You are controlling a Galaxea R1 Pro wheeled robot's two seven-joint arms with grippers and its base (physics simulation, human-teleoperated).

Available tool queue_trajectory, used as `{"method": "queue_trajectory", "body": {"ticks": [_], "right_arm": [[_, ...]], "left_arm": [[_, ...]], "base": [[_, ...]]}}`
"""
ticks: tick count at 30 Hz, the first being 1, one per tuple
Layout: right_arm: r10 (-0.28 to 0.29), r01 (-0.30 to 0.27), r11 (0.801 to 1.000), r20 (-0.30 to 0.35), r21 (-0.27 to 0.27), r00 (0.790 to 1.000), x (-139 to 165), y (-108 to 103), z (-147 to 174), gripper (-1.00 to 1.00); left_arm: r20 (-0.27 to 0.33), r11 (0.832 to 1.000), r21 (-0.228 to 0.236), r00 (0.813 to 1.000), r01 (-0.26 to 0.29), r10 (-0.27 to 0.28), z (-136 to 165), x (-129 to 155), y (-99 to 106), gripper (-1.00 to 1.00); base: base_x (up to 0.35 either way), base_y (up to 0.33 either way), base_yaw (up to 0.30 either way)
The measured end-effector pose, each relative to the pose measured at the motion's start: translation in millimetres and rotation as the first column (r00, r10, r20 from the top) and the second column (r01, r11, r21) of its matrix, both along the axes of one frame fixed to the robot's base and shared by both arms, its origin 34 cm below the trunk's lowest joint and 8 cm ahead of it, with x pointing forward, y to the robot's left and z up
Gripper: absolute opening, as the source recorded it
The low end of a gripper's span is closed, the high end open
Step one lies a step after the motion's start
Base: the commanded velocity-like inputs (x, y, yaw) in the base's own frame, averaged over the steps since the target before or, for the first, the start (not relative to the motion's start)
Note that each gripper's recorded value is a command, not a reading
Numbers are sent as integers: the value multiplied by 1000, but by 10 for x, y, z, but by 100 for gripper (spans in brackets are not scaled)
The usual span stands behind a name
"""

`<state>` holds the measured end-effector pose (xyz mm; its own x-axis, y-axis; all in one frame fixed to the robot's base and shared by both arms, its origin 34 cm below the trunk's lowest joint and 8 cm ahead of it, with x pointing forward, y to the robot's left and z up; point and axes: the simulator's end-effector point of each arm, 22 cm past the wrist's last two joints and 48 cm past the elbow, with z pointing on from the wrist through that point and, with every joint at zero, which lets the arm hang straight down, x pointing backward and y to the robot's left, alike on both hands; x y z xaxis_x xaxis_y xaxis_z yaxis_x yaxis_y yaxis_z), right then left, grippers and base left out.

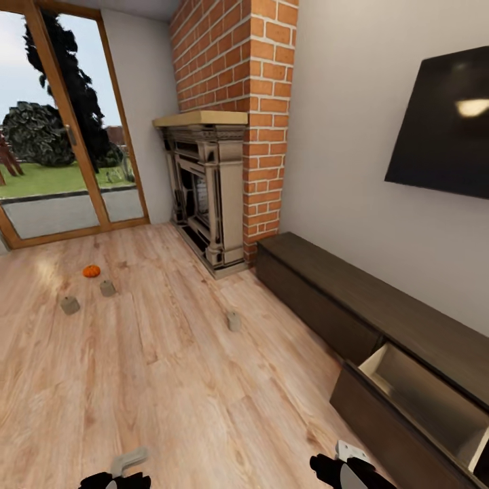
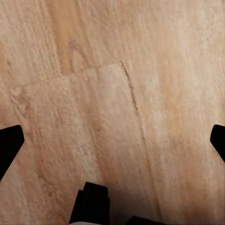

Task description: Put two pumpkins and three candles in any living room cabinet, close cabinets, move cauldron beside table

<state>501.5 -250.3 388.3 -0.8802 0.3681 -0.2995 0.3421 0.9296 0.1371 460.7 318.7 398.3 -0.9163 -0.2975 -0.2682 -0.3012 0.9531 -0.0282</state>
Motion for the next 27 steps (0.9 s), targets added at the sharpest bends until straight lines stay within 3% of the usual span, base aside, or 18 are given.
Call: {"method": "queue_trajectory", "body": {"ticks": [12,27], "right_arm": [[1,-1,1000,3,5,1000,5,11,2,100],[0,0,1000,14,3,1000,29,5,11,100]], "left_arm": [[-1,1000,2,1000,0,0,0,-3,15,100],[0,1000,1,1000,0,0,1,1,8,100]], "base": [[324,134,76],[327,8,69]]}}
